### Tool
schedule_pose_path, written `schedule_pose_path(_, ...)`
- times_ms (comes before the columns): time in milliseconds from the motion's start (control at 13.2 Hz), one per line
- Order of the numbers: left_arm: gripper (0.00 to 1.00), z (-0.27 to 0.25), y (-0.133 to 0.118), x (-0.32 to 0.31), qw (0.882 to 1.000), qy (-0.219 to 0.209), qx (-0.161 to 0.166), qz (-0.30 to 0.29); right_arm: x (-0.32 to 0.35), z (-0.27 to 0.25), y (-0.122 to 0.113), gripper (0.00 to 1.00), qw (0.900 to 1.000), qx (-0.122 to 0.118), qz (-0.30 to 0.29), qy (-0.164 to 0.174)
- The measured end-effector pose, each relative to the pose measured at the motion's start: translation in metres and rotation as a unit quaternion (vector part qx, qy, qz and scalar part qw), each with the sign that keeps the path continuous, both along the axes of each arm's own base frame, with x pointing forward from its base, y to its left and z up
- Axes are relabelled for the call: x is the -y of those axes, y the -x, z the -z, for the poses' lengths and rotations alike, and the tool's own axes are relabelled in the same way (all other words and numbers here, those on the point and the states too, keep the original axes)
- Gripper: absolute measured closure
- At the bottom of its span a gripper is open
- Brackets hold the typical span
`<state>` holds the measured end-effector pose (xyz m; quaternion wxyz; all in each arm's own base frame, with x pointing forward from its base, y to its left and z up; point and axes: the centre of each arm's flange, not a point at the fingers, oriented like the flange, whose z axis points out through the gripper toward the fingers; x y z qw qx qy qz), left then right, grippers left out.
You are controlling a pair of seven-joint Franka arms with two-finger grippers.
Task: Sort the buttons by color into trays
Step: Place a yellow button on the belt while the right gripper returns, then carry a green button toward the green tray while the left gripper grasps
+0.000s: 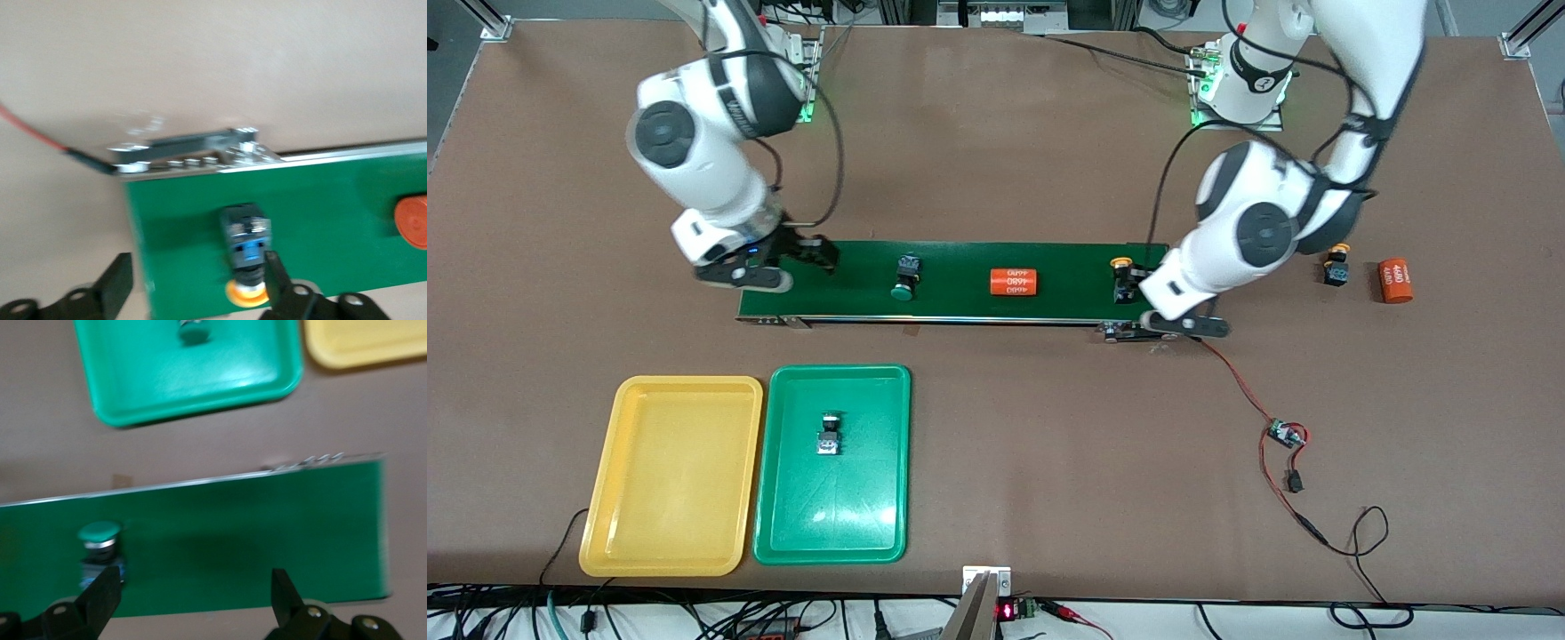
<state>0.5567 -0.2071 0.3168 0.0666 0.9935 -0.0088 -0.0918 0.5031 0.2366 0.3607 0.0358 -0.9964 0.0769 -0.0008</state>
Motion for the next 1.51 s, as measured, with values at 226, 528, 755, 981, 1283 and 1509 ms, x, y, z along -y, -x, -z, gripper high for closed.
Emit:
schedule_pose_path(226, 0.00, -0.014, -0.019, -0.078, 0.998, -0.008, -0.001, -0.060, -0.034, 0.024, 0.012, 0.00, 1.000, -0.002, -0.006, 0.009)
schedule_pose_path(528, 0.00, 0.006, -0.029, -0.191, 0.994, -0.077, -0.002, -0.080, -0.072, 0.071, 0.028, 0.00, 0.999, 0.006, -0.006, 0.037)
schedule_pose_path(755, 0.00, 0.030, -0.024, -0.255, 0.993, -0.092, -0.022, -0.072, -0.077, 0.085, 0.028, 0.00, 0.999, 0.007, 0.006, 0.033)
schedule_pose_path(981, 0.00, 0.072, -0.003, -0.341, 0.995, -0.073, -0.054, -0.031, -0.078, 0.086, 0.026, 0.00, 0.999, 0.014, 0.012, 0.026)
schedule_pose_path(1283, 0.00, 0.127, 0.030, -0.382, 0.996, -0.033, -0.088, -0.001, -0.078, 0.100, 0.026, 0.07, 0.999, 0.013, 0.001, 0.034)
schedule_pose_path(1509, 0.00, 0.150, 0.054, -0.361, 0.992, -0.020, -0.120, 0.014, -0.075, 0.109, 0.025, 0.41, 0.999, 0.014, -0.009, 0.044)
